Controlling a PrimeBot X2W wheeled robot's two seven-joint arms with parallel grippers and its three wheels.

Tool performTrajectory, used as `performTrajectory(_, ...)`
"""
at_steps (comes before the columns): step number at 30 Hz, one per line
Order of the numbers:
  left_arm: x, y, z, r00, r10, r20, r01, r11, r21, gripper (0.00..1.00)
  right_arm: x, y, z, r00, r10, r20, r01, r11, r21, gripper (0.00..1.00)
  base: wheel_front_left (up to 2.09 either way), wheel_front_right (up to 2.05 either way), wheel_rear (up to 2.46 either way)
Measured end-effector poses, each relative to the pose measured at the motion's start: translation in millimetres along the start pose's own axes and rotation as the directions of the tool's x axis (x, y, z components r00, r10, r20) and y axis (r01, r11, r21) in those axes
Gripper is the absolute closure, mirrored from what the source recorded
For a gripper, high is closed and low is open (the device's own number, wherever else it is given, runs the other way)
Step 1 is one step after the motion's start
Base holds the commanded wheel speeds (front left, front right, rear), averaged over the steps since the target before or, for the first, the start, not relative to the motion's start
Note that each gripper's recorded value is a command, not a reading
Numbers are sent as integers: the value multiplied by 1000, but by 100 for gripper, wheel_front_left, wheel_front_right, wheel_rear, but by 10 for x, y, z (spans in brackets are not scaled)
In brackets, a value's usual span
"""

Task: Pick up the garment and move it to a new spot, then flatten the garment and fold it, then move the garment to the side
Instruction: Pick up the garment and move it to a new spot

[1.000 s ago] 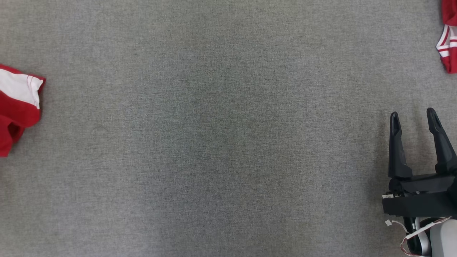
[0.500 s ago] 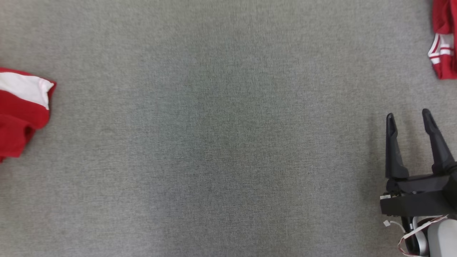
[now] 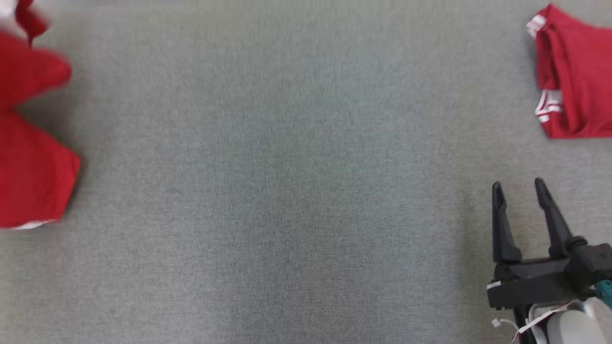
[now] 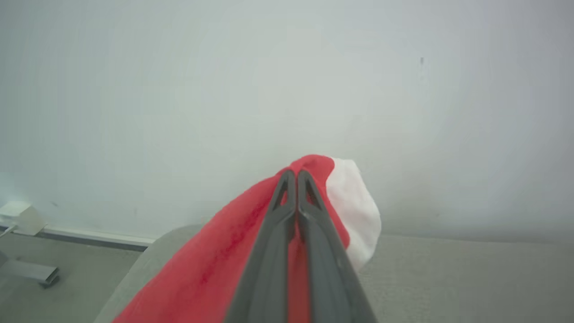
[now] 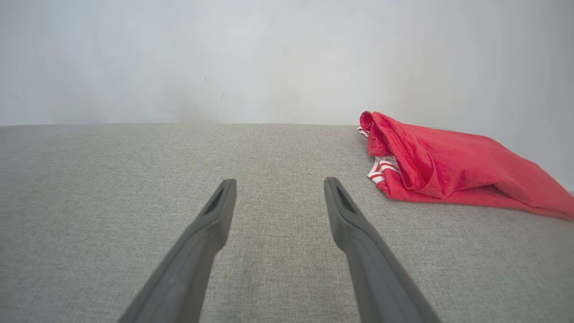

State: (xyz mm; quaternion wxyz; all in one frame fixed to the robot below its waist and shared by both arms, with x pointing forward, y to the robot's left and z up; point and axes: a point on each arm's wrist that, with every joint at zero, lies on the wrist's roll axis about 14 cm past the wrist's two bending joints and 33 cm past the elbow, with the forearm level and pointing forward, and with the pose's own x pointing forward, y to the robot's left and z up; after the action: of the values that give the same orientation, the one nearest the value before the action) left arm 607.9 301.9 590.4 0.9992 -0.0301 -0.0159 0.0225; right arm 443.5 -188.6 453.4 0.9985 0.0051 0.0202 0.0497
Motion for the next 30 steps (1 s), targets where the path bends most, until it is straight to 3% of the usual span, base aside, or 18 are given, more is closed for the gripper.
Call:
performTrajectory(8, -73, -927, 1014, 948, -253, 194, 245, 967, 67, 100, -225, -58, 153, 998, -51, 33, 49, 998, 44, 0, 0, 0, 0)
performTrajectory(12, -158, -1598, 1236, 884, -405, 231, 397, 914, 82, 100, -374, -195, 189, 994, -106, 38, 103, 993, 58, 0, 0, 0, 0)
performTrajectory(16, -328, -2282, 1363, 798, -544, 259, 540, 837, 94, 100, -551, -346, 232, 985, -165, 44, 162, 985, 65, 0, 0, 0, 0)
performTrajectory(20, -568, -2898, 1268, 709, -659, 251, 666, 742, 69, 100, -710, -484, 263, 975, -219, 49, 215, 974, 72, 0, 0, 0, 0)
performTrajectory(25, -899, -3418, 891, 632, -746, 210, 764, 645, -10, 100, -859, -600, 289, 963, -265, 52, 261, 963, 72, 0, 0, 0, 0)
performTrajectory(27, -1052, -3553, 633, 616, -769, 171, 785, 617, -53, 100, -901, -629, 291, 960, -277, 51, 273, 959, 73, 0, 0, 0, 0)
performTrajectory(30, -1244, -3606, 234, 622, -774, 117, 782, 612, -117, 100, -929, -635, 280, 958, -283, 49, 279, 957, 76, 0, 0, 0, 0)
